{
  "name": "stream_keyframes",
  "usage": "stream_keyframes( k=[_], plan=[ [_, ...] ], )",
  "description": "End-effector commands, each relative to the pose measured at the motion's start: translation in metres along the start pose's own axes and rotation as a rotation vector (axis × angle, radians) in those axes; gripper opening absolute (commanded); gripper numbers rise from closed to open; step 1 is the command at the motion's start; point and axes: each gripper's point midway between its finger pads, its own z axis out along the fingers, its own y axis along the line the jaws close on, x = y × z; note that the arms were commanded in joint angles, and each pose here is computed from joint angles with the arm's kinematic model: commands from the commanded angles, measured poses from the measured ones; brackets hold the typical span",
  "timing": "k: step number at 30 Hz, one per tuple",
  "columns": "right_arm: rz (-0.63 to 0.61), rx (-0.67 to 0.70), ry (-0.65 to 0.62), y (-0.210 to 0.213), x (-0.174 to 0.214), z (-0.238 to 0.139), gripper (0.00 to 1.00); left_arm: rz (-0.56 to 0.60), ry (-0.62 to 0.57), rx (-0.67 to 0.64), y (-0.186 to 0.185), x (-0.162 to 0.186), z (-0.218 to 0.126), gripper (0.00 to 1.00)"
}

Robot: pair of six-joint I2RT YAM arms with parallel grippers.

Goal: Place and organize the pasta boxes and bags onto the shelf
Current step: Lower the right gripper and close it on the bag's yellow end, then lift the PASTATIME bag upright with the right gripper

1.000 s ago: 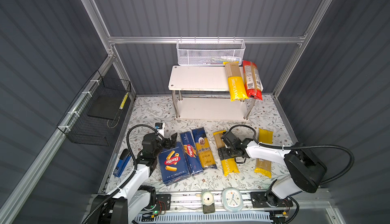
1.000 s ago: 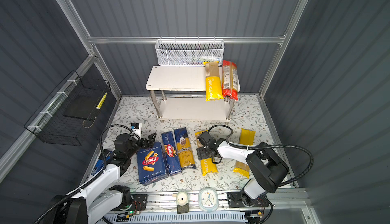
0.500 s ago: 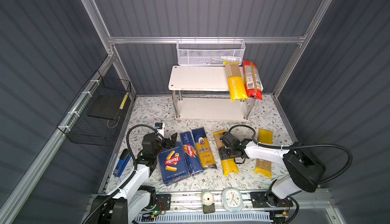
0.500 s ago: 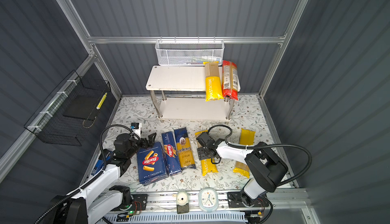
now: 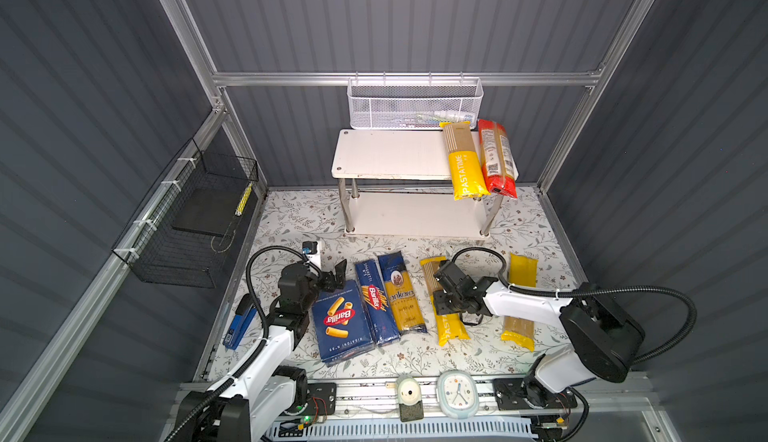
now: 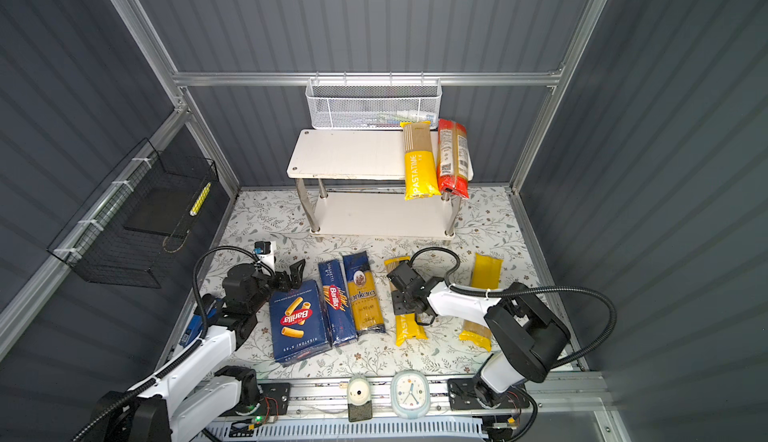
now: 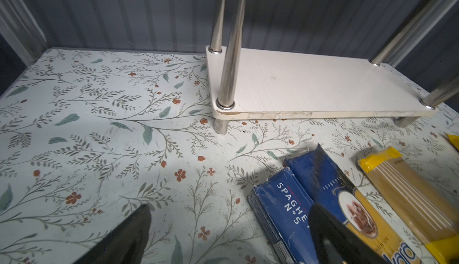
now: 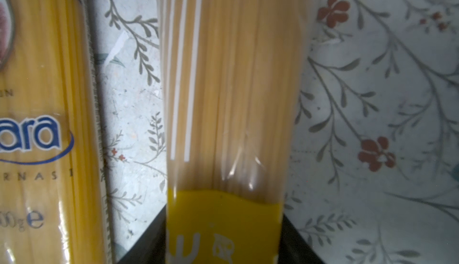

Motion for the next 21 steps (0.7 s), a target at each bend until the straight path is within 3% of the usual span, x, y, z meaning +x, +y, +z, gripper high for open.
stream_keyframes(
  k=[1,10,21],
  plan=[
    [-0.003,0.042,0.016,-0.011,0.015,0.001,0.51,-0.051,-0.014,-0.124,0.022,0.002,-0.005,0.99],
    [0.004,-0.038,-0.067,-0.001,0.005,-0.008,0.37,-0.078,-0.023,-0.197,0.034,0.002,-0.009,1.0],
    [0.027,-0.1,-0.132,0.003,-0.002,-0.027,0.21,-0.076,0.008,-0.195,0.034,0.004,-0.002,1.0]
  ],
)
